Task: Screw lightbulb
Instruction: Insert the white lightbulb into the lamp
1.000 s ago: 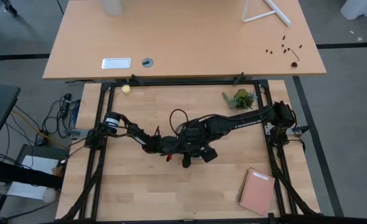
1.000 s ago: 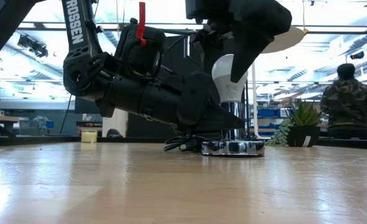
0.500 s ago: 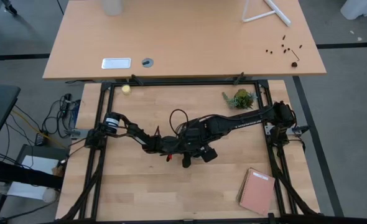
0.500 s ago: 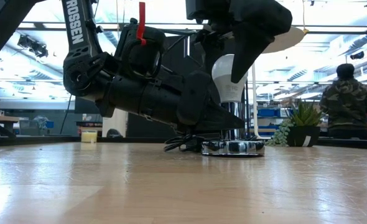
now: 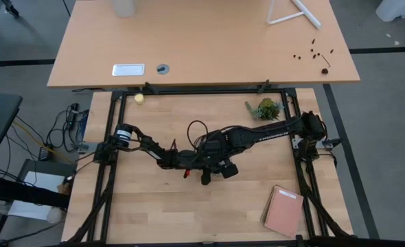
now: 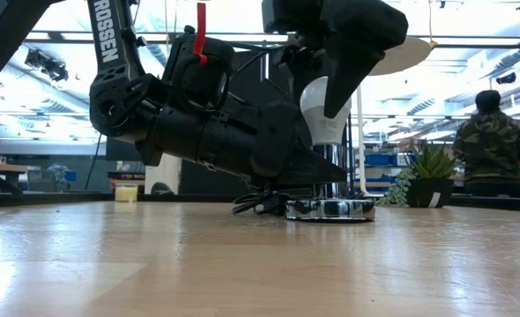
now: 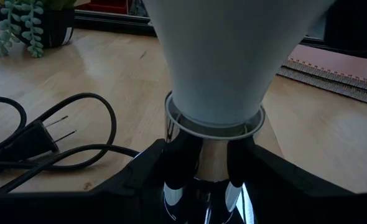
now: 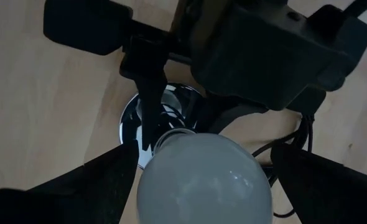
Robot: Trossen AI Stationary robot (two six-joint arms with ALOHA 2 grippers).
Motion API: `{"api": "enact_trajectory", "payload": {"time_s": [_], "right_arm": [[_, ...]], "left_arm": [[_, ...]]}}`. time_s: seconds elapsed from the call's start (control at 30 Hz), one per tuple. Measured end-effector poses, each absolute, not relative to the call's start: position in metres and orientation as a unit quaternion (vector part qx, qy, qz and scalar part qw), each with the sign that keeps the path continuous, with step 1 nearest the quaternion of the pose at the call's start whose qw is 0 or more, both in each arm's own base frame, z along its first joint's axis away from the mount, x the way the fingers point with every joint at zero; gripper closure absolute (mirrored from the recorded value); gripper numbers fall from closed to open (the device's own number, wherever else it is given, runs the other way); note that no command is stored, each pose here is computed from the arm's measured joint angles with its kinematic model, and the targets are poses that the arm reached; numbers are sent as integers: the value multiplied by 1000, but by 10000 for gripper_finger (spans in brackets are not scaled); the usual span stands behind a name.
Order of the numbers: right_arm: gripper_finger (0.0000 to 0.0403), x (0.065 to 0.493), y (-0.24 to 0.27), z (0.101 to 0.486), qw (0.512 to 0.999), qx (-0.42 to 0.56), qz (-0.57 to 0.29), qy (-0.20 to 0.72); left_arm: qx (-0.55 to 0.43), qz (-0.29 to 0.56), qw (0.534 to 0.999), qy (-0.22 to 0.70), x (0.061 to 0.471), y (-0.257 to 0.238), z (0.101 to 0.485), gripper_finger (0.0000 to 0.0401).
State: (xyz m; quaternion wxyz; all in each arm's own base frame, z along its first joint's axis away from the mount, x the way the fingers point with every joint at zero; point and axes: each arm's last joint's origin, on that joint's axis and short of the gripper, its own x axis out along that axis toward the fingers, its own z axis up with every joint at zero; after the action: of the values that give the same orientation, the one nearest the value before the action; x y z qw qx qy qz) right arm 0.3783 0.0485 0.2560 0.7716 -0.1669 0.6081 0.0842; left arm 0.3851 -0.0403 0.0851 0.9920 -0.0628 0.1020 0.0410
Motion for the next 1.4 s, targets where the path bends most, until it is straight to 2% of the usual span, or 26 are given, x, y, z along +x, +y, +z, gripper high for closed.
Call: {"api": "enact_trajectory", "payload": {"time_s": [0.6, 0.77, 1.07, 1.4], "right_arm": [[30, 377, 43, 252, 758, -162, 79, 627], [30, 377, 39, 251, 760, -129, 83, 632], [30, 384, 42, 232, 741, -110, 83, 657], [30, 388, 39, 237, 749, -115, 86, 647]], "left_arm": [[-64, 41, 992, 102, 385, -40, 85, 211], [-64, 41, 992, 102, 385, -40, 85, 211], [-66, 48, 992, 101, 385, -40, 85, 211], [-66, 48, 992, 101, 385, -40, 85, 211]]}}
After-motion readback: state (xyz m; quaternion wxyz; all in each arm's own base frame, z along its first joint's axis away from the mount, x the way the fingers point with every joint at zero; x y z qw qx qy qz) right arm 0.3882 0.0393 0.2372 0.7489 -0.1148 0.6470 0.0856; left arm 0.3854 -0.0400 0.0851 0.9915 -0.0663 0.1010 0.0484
